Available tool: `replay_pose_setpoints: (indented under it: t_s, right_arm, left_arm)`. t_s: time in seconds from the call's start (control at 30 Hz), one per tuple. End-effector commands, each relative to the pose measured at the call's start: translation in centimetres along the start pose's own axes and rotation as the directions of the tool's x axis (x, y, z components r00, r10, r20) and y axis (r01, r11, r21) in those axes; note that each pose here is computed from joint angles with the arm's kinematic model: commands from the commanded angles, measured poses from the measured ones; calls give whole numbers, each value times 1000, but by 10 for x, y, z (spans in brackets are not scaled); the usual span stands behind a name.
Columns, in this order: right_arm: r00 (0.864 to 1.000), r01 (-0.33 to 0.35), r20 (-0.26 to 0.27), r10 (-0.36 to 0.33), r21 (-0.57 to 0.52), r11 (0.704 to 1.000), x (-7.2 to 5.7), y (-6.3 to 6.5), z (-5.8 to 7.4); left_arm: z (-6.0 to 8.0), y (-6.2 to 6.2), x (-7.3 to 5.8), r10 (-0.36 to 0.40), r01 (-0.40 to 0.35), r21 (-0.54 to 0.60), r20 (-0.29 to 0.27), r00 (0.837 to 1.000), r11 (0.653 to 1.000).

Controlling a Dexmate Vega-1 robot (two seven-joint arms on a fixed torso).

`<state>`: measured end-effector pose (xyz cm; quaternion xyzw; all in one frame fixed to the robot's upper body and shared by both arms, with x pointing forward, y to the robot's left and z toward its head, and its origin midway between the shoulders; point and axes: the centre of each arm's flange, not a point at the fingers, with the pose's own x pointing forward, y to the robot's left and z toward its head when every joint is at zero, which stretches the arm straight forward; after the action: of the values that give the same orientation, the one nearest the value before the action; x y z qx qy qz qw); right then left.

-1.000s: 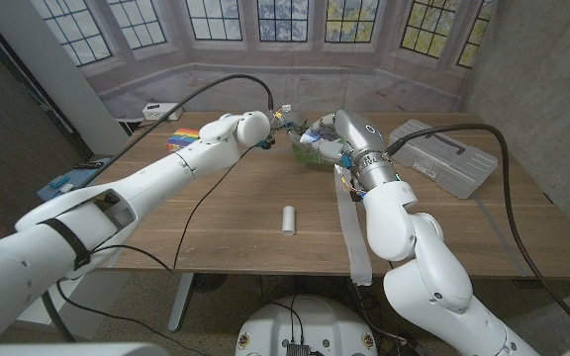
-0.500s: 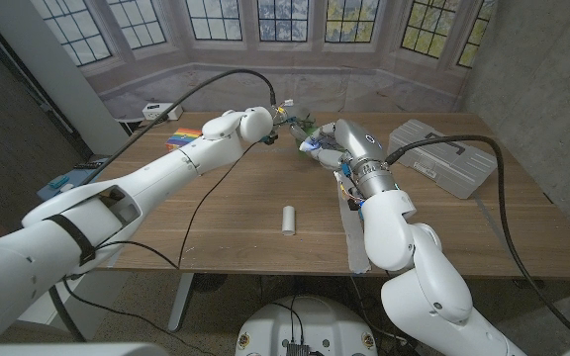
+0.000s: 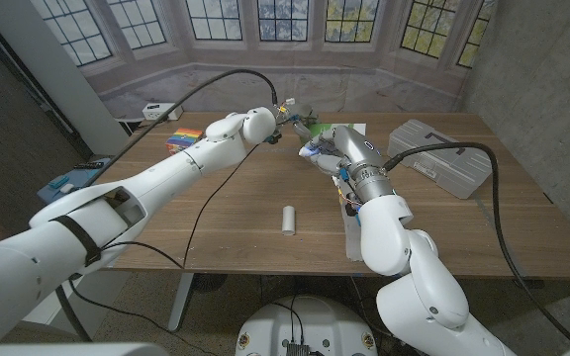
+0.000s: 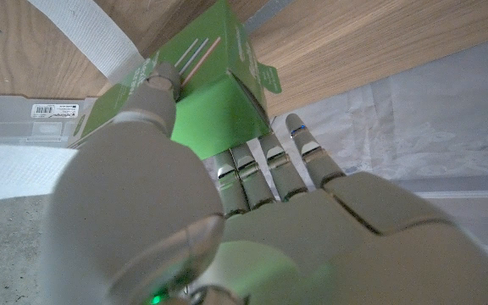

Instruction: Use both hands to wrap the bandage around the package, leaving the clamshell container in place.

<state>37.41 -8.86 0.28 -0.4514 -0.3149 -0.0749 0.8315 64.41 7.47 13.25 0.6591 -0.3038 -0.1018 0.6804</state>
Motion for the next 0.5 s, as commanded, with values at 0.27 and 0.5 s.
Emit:
replay_pose_setpoints:
  t_s: [0.27,0.5]
  right_arm:
    - [997,-42,-64,46,63,997,-1,17,-13]
    - [994,-36,-103,44,76,996,-2,25,-24]
  left_arm:
    - [-1,-10,-1,39,-40,-81,-5,999,996]
    - [0,-12,-3,48,-48,-104,-7,999,993]
